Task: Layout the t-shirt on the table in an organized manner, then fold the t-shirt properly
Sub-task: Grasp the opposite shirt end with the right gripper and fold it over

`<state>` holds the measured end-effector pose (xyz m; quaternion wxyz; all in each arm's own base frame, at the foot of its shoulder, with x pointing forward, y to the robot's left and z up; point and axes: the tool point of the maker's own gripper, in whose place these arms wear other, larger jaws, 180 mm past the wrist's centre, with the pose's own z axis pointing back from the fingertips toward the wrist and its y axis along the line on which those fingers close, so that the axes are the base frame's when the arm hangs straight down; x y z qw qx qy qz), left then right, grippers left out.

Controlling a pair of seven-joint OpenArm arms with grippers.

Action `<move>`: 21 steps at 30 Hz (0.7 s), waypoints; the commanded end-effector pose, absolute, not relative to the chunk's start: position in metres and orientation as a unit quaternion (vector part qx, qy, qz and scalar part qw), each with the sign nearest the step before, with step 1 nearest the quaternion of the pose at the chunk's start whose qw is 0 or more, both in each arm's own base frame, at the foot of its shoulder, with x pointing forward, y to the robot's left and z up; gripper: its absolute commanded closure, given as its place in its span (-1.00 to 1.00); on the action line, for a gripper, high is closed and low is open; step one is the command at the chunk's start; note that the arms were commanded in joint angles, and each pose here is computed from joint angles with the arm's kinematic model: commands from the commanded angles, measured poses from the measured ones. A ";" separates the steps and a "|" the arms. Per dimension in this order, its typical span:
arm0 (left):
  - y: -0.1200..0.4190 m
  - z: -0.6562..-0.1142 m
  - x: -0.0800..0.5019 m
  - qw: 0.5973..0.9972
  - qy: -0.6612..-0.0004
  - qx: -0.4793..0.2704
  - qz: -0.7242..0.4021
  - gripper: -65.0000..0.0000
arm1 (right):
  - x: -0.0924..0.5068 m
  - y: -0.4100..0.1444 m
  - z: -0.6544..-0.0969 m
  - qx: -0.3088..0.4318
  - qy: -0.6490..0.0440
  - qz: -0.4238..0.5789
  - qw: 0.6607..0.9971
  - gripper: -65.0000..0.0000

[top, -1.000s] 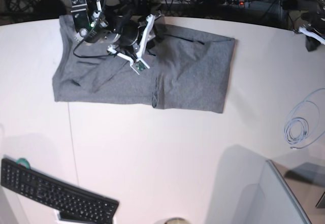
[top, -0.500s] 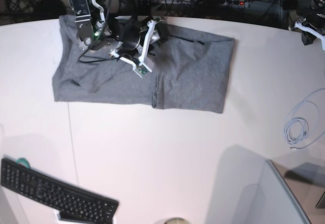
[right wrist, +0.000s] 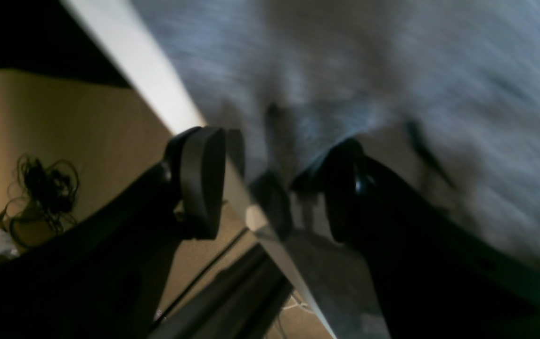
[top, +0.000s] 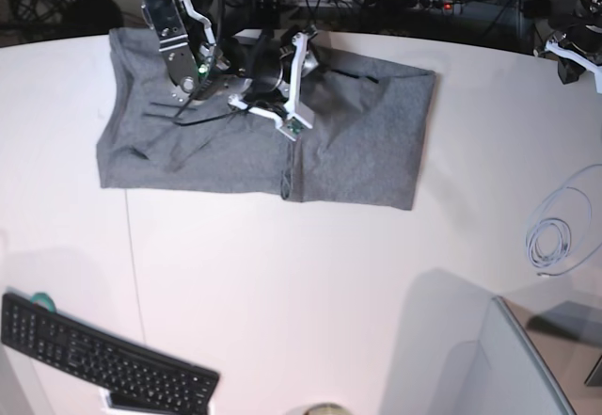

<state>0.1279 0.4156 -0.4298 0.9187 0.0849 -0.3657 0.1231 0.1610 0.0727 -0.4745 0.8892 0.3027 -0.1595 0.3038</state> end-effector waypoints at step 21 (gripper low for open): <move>0.424 -0.439 0.120 0.918 -0.361 0.077 0.144 1.00 | 0.165 0.066 -0.443 0.284 -0.180 0.330 0.882 0.98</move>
